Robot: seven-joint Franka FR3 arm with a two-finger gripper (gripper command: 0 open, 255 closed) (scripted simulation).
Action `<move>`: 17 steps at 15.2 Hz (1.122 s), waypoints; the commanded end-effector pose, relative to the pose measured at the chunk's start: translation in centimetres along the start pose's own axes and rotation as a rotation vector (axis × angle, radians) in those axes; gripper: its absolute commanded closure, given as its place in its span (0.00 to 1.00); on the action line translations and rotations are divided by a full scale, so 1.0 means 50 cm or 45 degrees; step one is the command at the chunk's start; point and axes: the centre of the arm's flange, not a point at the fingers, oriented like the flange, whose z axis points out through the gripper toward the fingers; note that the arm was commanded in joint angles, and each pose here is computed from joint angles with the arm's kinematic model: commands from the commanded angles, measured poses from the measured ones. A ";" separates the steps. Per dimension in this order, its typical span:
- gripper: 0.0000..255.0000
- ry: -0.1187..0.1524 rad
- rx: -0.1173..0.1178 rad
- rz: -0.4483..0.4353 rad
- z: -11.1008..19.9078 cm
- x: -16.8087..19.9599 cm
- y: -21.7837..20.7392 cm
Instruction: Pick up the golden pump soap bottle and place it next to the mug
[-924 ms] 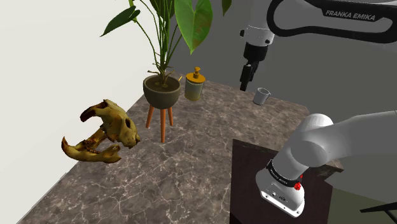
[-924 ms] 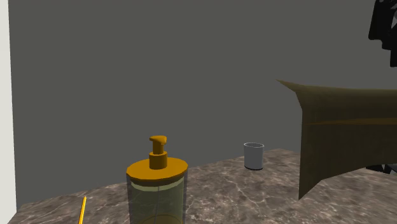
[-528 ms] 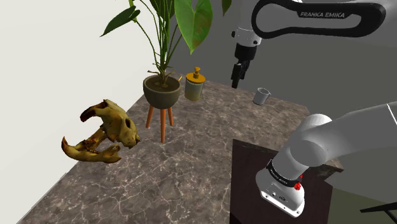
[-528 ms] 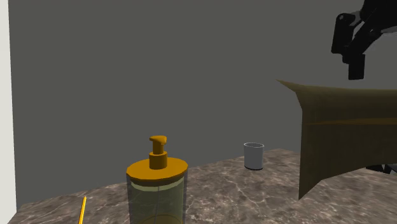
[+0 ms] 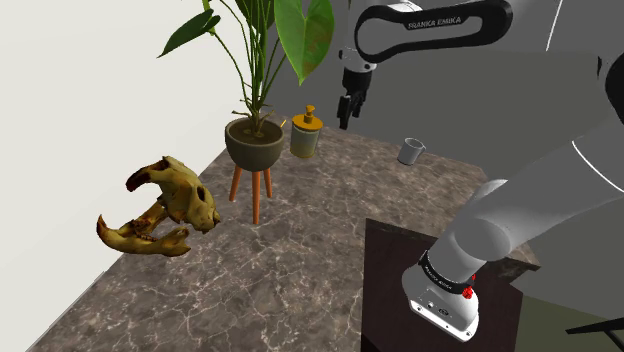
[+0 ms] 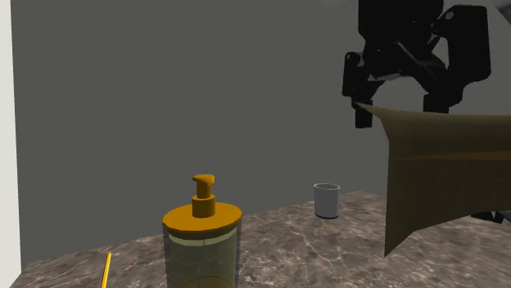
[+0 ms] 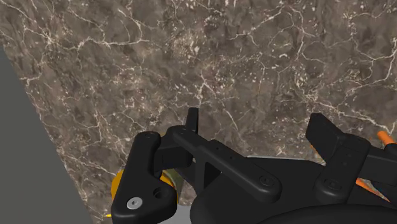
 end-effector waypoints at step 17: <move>0.00 0.038 -0.068 0.020 0.109 0.383 0.228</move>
